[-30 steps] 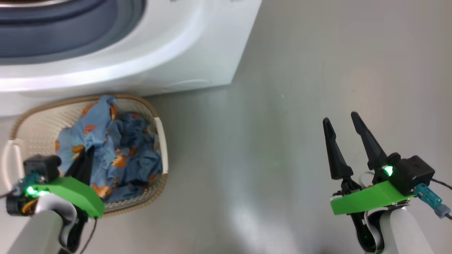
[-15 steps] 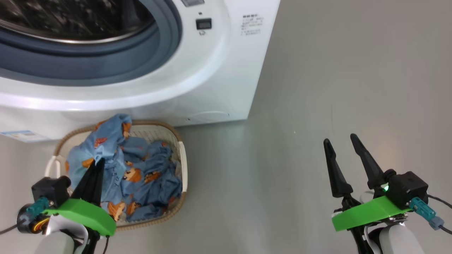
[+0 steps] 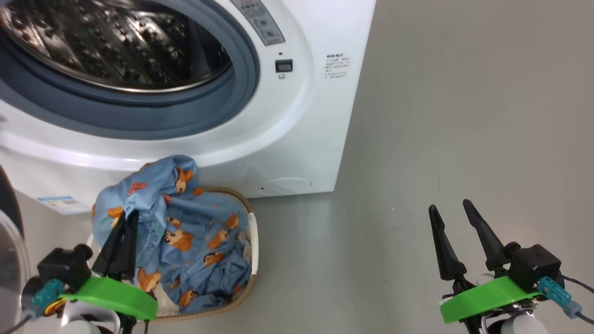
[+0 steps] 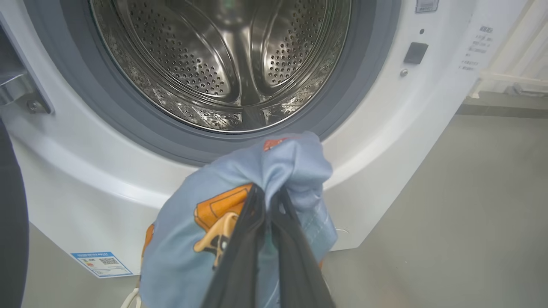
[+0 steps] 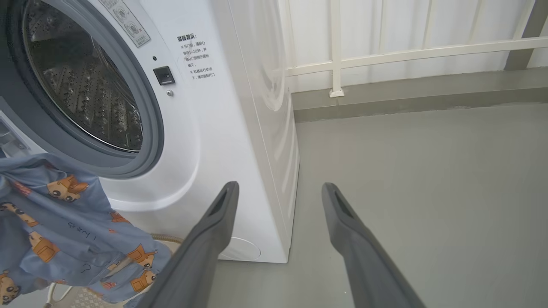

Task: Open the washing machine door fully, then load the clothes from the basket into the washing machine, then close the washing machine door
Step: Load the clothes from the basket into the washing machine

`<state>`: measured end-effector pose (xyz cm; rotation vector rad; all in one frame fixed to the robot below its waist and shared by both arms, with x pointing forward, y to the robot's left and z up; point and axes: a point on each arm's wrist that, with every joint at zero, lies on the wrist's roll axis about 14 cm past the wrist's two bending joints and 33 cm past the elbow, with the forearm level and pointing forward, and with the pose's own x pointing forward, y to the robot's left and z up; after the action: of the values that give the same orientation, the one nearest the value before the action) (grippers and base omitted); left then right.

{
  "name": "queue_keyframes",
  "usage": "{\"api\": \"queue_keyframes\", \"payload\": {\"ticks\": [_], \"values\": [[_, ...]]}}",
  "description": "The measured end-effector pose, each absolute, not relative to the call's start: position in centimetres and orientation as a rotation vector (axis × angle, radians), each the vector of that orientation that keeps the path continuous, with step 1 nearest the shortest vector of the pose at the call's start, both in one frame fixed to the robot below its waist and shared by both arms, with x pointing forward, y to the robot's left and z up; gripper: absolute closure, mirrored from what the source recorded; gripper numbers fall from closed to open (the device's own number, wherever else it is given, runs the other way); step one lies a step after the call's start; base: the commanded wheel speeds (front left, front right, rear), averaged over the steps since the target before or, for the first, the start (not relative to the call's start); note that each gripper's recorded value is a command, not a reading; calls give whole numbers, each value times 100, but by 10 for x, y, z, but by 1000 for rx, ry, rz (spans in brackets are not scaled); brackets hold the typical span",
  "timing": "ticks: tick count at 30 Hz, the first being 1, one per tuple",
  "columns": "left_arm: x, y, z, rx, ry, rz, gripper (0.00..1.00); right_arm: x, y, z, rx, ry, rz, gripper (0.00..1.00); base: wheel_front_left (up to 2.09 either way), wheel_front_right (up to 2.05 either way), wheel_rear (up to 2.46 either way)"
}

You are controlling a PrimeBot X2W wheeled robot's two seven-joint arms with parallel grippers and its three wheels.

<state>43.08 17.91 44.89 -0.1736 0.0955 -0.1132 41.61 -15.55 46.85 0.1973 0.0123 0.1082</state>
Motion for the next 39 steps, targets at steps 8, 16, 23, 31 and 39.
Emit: {"api": "queue_keyframes", "payload": {"ticks": [8,16,23,31,39], "values": [[418,180,484,-168,-11,-98,100,407,-155,481,196,-17,112,0,0,0,0],[400,188,516,-144,-110,-66,100,394,-159,494,189,-49,106,0,0,0,0],[384,194,527,-152,-146,-28,100,384,-163,506,171,-82,96,0,0,0,0],[367,205,530,-154,-157,26,100,372,-168,510,169,-95,85,0,0,0,0],[363,204,529,-141,-156,29,100,370,-171,515,166,-111,77,0,0,0,0]]}}
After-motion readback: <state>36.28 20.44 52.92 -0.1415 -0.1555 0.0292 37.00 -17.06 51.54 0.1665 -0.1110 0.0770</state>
